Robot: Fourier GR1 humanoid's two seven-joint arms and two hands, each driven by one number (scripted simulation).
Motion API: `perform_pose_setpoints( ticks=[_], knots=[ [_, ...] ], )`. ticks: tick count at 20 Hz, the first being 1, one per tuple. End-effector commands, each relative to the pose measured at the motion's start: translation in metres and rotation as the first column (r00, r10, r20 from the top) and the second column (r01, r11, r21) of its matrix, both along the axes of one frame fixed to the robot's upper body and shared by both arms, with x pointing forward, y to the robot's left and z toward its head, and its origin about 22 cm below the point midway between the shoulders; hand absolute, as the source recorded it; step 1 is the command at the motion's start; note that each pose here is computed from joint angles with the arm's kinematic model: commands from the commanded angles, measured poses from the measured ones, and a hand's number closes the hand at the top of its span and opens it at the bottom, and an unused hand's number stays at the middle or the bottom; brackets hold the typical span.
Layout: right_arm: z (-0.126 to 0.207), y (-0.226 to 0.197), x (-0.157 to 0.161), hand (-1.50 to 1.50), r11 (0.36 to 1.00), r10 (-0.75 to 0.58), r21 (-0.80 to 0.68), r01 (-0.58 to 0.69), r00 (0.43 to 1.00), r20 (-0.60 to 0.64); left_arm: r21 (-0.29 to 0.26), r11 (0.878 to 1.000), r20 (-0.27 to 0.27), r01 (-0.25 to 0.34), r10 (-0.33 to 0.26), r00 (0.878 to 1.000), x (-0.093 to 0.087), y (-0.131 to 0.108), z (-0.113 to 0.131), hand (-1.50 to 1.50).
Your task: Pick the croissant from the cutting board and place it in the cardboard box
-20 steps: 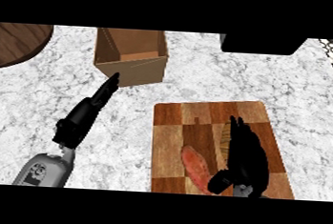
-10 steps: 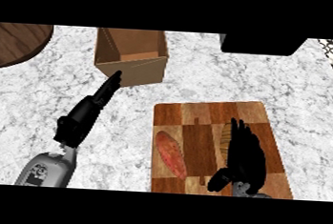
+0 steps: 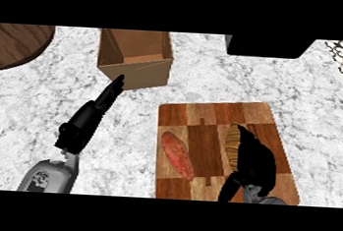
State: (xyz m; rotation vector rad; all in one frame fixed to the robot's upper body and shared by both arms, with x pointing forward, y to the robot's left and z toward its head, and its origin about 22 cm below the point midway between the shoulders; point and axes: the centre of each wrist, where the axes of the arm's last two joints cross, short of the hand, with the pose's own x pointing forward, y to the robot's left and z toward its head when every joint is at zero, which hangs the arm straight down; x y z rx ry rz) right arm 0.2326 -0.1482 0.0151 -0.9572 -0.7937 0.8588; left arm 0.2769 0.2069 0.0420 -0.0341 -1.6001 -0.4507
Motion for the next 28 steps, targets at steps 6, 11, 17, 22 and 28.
perform_pose_setpoints(
  ticks=[6, 11, 17, 22, 28],
  knots=[
    [-0.008, -0.009, 0.007, 1.5, 0.991, 0.025, -0.136, -0.01, 0.994, 0.109, -0.025, 1.0, -0.001, 0.005, -0.005, 1.0, -0.004, -0.002, 0.01, 0.0],
    [0.031, 0.107, -0.005, 1.5, 0.818, 0.573, -0.181, -0.546, 0.8, 0.176, -0.011, 0.996, 0.023, 0.084, -0.084, 0.996, 0.01, -0.019, 0.012, 0.0],
    [0.066, 0.159, -0.002, 1.5, 0.711, 0.703, -0.288, -0.642, 0.636, 0.317, -0.002, 0.997, 0.021, 0.076, -0.076, 0.997, 0.012, -0.02, 0.01, 0.0],
    [0.109, 0.185, -0.006, 1.5, 0.686, 0.715, -0.252, -0.683, 0.569, 0.406, 0.005, 0.998, -0.007, 0.063, -0.063, 0.998, 0.015, -0.026, -0.005, 0.0],
    [0.171, 0.194, -0.044, 1.5, 0.653, 0.697, -0.175, -0.737, 0.495, 0.518, 0.001, 0.999, -0.003, 0.033, -0.033, 0.999, 0.017, -0.001, -0.002, 0.0]
  ],
)
